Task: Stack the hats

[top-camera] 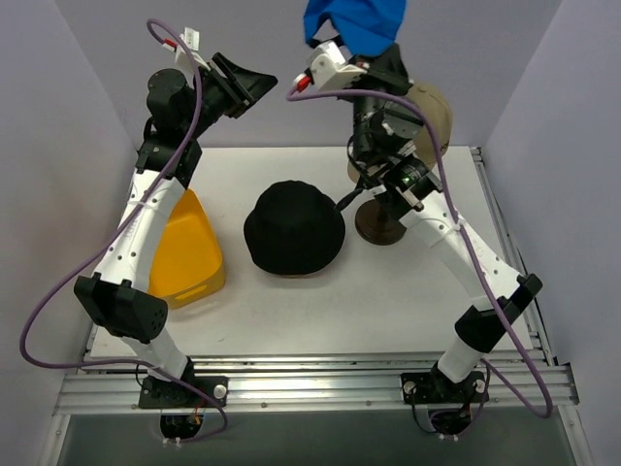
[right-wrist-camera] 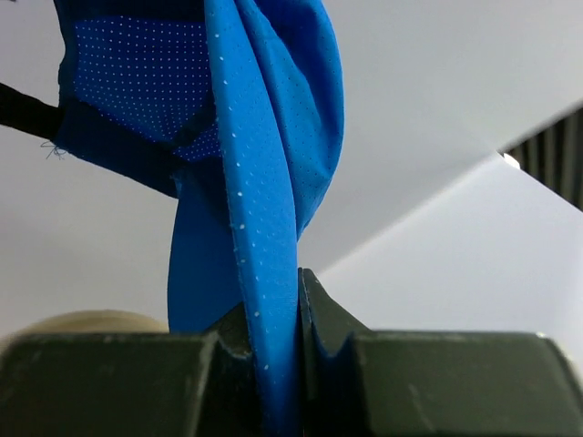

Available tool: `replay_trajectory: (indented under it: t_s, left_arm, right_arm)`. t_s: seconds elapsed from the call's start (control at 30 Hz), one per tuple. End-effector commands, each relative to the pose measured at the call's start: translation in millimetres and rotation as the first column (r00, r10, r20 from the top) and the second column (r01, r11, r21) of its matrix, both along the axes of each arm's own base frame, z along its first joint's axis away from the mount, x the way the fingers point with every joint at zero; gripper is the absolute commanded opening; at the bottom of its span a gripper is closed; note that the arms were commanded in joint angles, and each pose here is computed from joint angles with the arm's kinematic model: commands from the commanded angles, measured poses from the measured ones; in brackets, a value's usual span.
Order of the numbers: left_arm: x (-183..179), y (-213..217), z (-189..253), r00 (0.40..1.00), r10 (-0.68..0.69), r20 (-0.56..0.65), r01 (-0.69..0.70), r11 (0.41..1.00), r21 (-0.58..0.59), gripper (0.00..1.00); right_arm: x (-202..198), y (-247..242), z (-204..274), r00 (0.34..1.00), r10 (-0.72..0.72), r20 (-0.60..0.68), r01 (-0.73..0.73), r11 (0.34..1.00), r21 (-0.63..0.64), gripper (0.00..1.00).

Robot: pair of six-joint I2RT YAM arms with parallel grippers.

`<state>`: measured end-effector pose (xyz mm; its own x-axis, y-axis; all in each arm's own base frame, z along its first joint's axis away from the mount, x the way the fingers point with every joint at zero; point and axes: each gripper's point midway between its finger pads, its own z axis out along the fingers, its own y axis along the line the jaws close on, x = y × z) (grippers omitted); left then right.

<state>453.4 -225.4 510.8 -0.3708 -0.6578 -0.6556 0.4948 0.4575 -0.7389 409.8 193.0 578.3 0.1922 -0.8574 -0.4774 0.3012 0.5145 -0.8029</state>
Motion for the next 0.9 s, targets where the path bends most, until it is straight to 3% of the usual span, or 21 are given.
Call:
replay_trajectory:
  t_s: [0.0, 0.23, 0.33, 0.5, 0.67, 0.8, 0.87]
  left_arm:
    - [-25, -22, 31, 0.988, -0.094, 0.126, 0.093, 0.996, 0.014, 0.53]
    - [-47, -53, 16, 0.976, -0.147, 0.161, 0.134, 0.987, 0.09, 0.61]
    - [-56, -57, 17, 0.968, -0.173, 0.18, 0.156, 0.982, 0.106, 0.64]
    - [-57, -57, 12, 0.971, -0.178, 0.159, 0.158, 0.979, 0.13, 0.65]
    - [-63, -62, 6, 0.96, -0.227, 0.163, 0.204, 0.968, 0.143, 0.67]
    - [-74, -67, 21, 0.943, -0.286, 0.168, 0.274, 0.957, 0.093, 0.69]
    - [-86, -72, 43, 0.911, -0.338, 0.235, 0.332, 0.941, 0.065, 0.7]
  right_arm:
    - [-34, -85, 56, 0.969, -0.222, 0.106, 0.213, 0.973, 0.091, 0.0]
    - [-27, -161, 31, 0.88, -0.476, -0.001, 0.475, 0.878, 0.056, 0.0]
    - [-27, -164, 32, 0.881, -0.472, -0.02, 0.471, 0.875, 0.107, 0.0]
    - [-20, -174, 24, 0.844, -0.531, -0.084, 0.536, 0.842, 0.067, 0.0]
    - [-25, -170, 24, 0.869, -0.487, -0.089, 0.495, 0.856, 0.152, 0.0]
    - [-34, -141, 35, 0.908, -0.418, -0.036, 0.419, 0.897, 0.143, 0.0]
    - [-45, -107, 38, 0.949, -0.316, 0.01, 0.31, 0.936, 0.164, 0.0]
